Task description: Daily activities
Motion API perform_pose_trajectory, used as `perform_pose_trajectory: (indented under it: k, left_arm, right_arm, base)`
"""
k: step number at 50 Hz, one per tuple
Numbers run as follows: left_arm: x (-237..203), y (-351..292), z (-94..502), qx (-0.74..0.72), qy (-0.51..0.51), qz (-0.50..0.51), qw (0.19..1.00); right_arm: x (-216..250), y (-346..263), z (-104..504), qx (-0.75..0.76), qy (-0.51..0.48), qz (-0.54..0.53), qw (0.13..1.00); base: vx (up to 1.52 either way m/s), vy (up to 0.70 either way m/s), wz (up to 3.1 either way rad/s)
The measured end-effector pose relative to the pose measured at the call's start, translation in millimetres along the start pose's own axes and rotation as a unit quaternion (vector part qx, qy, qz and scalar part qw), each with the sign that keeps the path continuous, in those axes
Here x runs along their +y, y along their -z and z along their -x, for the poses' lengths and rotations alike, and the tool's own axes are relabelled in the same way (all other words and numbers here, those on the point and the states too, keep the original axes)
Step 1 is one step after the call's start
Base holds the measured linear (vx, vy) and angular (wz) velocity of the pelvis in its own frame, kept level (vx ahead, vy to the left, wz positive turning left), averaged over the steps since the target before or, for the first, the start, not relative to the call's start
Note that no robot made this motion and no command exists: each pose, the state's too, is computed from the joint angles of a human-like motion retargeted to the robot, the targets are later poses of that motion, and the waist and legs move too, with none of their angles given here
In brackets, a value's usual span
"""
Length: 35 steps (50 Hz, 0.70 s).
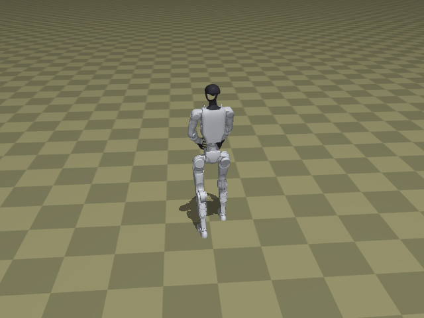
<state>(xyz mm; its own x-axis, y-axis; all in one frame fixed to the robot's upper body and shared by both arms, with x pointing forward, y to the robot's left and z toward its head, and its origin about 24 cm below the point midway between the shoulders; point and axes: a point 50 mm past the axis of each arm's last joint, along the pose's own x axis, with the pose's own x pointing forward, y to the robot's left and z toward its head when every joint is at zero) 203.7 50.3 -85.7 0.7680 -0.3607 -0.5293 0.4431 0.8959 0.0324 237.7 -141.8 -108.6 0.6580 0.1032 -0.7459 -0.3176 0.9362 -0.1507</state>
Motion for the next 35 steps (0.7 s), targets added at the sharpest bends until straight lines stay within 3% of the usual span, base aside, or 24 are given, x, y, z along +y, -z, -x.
perform_pose_trajectory:
  k: [35]
  left_arm:
    - [-5.2, -10.2, -7.3, -0.025, -0.042, -0.04, 0.998]
  right_arm:
    - [-7.0, -2.4, -0.9, 0.0, 0.037, 0.0, 0.999]
  base:
    - [0.0, 0.0, 0.0]
